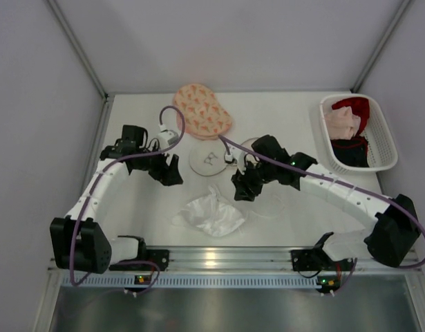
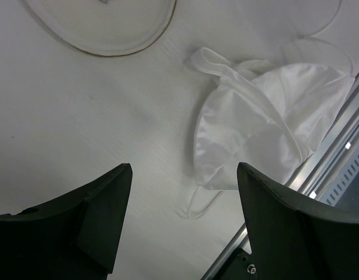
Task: Place the bra in the laundry bag and zip it closed
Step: Place the bra at the center of the board, then adjust the bra at the center of the board.
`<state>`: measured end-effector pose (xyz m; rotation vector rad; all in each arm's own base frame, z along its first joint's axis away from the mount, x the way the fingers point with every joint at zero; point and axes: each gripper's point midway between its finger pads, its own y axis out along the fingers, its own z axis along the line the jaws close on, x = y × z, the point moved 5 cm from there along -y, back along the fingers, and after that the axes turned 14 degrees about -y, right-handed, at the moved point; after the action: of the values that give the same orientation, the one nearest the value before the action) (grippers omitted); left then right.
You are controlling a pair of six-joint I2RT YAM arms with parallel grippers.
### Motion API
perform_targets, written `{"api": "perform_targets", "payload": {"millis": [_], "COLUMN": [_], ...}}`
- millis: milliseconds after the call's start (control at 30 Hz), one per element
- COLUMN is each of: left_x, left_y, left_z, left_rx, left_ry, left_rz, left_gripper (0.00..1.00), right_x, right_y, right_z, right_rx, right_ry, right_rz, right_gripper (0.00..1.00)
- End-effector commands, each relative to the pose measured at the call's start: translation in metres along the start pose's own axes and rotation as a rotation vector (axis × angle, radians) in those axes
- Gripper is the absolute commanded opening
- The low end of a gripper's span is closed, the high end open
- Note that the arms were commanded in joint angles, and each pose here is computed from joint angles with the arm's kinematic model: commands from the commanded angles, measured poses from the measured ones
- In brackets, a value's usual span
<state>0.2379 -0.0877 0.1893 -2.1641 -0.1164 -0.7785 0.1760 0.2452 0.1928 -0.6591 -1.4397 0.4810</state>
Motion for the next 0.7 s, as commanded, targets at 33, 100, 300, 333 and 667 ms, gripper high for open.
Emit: {"api": "perform_targets", "payload": {"millis": [33, 100, 300, 333, 667], "left_x": [-0.004, 0.005, 0.023, 0.024, 0.023], "left_y": [0.025, 0.033, 0.070, 0.078, 0.135], "left_z": [-0.016, -0.019, -0.033, -0.038, -0.045], "left_rx": [-0.077, -0.083, -0.003, -0.015, 0.075], "left_ry": [0.094, 0.065, -0.019, -0.018, -0.085], "left_rz": [0.078, 0.067, 0.020, 0.024, 0.139], "left_gripper": [0.78, 0.76, 0.75, 0.73, 0.64], "right_x": [-0.020, -0.031, -0.060, -0.059, -0.061], "right_y": [0.009, 0.009, 0.006, 0.006, 0.030], "right_z": [0.002, -0.012, -0.039, -0.039, -0.039], "right_rx": [0.069, 0.053, 0.090, 0.097, 0.106], "right_ry": [0.175, 0.274, 0.615, 0.630, 0.682], "right_rz": [0.005, -0.002, -0.030, -0.042, -0.049], "right_gripper": [0.46, 0.45, 0.43, 0.43, 0.46]}}
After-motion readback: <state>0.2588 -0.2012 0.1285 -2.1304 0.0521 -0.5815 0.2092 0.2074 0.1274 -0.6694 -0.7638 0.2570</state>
